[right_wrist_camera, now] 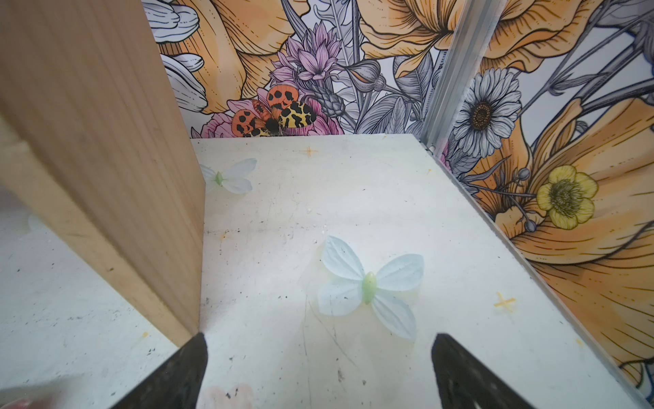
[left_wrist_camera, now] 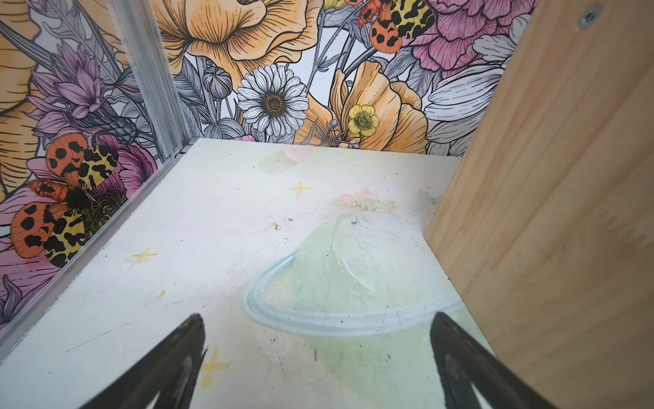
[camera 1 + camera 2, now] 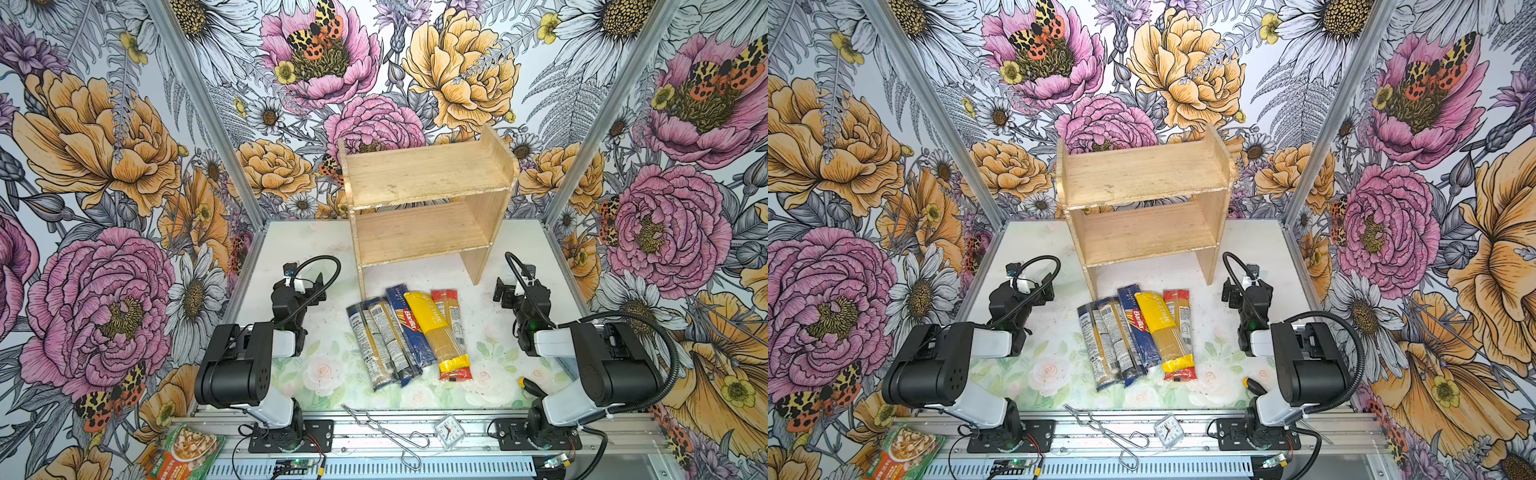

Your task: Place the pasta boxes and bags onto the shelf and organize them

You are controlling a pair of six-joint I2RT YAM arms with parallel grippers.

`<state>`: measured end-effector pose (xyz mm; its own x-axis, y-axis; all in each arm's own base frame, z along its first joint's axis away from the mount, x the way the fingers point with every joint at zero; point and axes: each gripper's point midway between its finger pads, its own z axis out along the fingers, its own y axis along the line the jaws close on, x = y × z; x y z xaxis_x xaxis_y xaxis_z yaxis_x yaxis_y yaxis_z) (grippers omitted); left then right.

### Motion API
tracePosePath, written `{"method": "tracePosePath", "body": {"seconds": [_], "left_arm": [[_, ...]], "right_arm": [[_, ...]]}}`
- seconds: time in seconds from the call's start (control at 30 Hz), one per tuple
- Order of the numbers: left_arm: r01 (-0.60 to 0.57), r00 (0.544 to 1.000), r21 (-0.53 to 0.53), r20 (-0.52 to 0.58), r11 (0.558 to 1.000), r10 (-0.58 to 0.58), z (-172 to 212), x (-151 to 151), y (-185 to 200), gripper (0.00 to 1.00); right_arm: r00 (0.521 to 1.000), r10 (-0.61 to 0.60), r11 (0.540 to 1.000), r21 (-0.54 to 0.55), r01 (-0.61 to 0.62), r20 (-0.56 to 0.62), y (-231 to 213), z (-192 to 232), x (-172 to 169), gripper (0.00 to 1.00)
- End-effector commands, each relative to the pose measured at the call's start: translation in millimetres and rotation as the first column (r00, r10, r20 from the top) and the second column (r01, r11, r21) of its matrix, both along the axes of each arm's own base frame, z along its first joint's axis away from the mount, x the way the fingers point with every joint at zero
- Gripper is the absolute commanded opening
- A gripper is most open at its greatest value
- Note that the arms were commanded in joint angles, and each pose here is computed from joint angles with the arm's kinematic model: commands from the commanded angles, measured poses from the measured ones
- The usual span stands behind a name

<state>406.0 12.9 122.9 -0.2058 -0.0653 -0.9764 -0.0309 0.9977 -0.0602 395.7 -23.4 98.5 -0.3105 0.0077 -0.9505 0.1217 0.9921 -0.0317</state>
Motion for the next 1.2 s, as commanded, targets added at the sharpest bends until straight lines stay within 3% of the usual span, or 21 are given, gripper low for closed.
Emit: {"method": "tracePosePath", "body": {"seconds": [0.0,0.53,0.8,1.17], "left_arm": [[-0.003,1.0,-0.002,0.018,1.0,0.003,6.4,1.1,0.7,0.99],[-0.006,1.0,0.002,0.021,1.0,0.006,6.3,0.4,0.6,0.99],[-0.033,0.993,-0.003,0.116,0.999,0.033,18.2,-19.6,3.7,0.99],[0.004,0.989,0.066,0.144,0.998,-0.013,43.2,-34.4,-15.0,0.99]], "right_arm": [[0.999,0.011,1.0,-0.003,-0.011,0.045,1.0,14.1,6.7,0.99],[0.999,0.012,1.0,-0.007,-0.012,0.048,1.9,14.5,6.0,0.97],[0.998,0.017,1.0,-0.019,-0.016,0.057,4.1,16.9,4.6,0.94],[0.991,0.055,0.998,-0.031,-0.051,0.123,11.6,62.2,-12.0,0.93]]}}
